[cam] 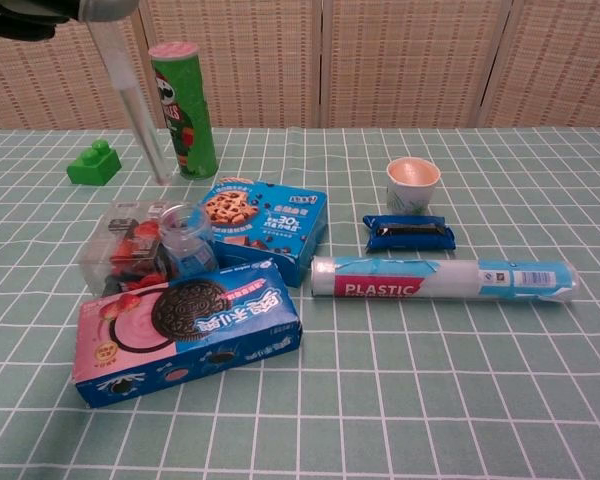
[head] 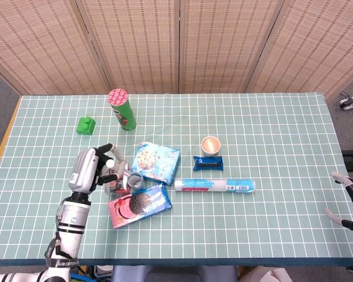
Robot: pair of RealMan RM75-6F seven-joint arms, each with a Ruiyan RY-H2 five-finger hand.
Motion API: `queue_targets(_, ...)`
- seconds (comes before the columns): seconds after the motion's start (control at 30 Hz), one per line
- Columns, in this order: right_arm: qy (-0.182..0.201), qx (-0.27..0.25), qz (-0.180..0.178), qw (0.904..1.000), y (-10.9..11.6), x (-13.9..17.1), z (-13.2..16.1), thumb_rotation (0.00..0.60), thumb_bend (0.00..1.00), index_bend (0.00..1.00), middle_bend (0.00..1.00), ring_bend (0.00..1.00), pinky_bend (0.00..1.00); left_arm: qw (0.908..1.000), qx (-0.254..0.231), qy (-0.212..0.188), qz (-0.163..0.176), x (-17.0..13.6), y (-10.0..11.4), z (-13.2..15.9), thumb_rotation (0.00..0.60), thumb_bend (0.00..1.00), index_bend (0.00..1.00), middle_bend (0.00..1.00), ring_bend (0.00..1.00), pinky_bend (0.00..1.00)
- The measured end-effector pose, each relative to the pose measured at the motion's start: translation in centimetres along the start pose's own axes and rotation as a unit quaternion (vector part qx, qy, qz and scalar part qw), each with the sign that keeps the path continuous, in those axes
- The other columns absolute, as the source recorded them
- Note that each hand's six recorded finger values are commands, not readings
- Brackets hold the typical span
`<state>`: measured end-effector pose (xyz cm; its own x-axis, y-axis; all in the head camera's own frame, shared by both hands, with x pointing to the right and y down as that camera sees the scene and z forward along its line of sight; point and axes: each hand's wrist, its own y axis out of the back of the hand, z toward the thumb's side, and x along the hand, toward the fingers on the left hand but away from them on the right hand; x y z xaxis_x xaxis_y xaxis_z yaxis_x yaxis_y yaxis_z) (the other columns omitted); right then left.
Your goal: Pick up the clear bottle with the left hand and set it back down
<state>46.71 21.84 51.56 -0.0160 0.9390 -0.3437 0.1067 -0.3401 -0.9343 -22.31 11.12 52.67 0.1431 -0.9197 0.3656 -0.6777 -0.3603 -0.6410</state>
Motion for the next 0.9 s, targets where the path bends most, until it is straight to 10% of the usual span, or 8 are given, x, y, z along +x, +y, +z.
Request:
queue_targets(0.23,-0.003,0.002,0.002,1.0,-0.1,0.0,0.0,0.6,0.07,0.22,0.33,0.26,0.52,0.9934,0.107,0.015,0.039,0.1,2.3,-2.5,0.6,0.62,0.75,1.0,1.0,1.0)
queue_targets(0.5,-0.007,0.005,0.006,0.9999,-0.4,-0.2,-0.1,0.6,0.07,0.22,0.33,0.26,0.52,0.9642,0.244,0.0,0.104,0.2,3.6,-5.7,0.6,0.62,0.75,1.0,1.0,1.0)
queue_targets(0.77,-0.008,0.005,0.007,0.9999,-0.4,-0.3,-0.2,0.6,0.07,0.22,0.33,0.26,0.52,0.9957,0.057,0.058,0.044,0.2,3.6,-7.1,0.6,0.62,0.75,1.0,1.0,1.0)
queue_targets(0.9,-0.008,0.006,0.008,0.9999,-0.5,-0.4,-0.2,0.6,0.07,0.22,0.33,0.26,0.52,0.9966,-0.044,0.069,0.005,0.3,3.7,-7.4,0.6,0.62,0.75,1.0,1.0,1.0)
